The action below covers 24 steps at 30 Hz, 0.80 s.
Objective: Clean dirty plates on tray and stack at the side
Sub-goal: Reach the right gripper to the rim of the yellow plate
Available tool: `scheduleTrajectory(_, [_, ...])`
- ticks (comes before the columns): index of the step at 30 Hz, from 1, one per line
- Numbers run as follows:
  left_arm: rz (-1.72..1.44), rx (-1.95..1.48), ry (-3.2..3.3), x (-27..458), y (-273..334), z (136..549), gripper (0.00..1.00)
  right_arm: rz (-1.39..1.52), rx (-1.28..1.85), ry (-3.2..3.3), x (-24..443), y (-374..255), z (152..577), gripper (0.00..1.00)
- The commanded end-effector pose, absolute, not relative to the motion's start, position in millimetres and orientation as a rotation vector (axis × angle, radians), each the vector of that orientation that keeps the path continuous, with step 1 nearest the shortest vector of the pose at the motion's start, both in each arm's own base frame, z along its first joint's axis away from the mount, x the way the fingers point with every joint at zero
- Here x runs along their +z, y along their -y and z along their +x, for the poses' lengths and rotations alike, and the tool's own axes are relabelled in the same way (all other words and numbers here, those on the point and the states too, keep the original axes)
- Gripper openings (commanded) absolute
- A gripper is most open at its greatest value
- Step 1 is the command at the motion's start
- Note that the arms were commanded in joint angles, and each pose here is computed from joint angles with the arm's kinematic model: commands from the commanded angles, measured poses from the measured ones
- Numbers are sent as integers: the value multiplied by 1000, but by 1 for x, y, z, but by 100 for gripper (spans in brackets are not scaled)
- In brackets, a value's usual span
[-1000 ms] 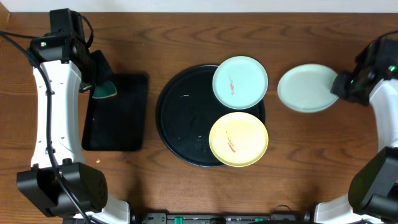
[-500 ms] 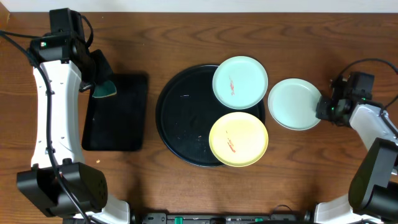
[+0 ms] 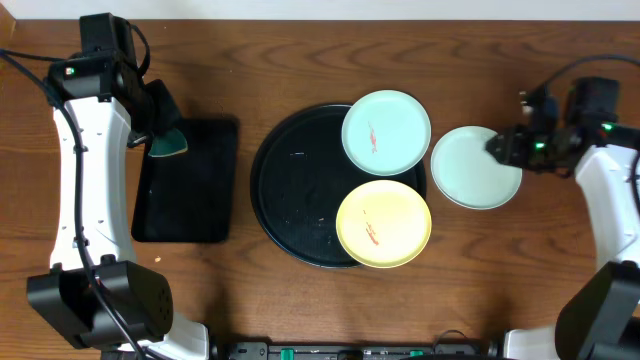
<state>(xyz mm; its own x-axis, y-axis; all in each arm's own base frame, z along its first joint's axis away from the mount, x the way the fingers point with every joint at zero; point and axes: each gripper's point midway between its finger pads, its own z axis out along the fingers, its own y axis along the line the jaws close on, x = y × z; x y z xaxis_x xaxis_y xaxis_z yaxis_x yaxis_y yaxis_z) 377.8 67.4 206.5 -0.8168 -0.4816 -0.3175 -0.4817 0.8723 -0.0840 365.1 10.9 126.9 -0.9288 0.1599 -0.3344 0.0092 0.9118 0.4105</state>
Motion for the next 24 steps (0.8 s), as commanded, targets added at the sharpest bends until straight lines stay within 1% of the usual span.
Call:
scheduleTrajectory(1, [-694,12,-2730,203,-66,376,8,19,680,-2821,111,-58,340,36])
scheduleTrajectory(5, [-691,13,-2736,201,-65,375,7,-40,504,-2967,81,-72,315,36])
scheduleTrajectory(9, [-691,12,-2736,201,-65,375,8,-154,377,-3027,58,-83,301,36])
scheduleTrajectory(12, [-691,12,-2736,201,-65,375,8,-206,346,-3058,46,-91,293,35])
scheduleTrajectory(17, [-691,12,-2736,201,-65,375,8,-224,337,-3090,36,-99,287,26])
scheduleTrajectory(24, [-691,12,-2736,201,-65,375,7,-209,334,-3113,27,-97,278,23])
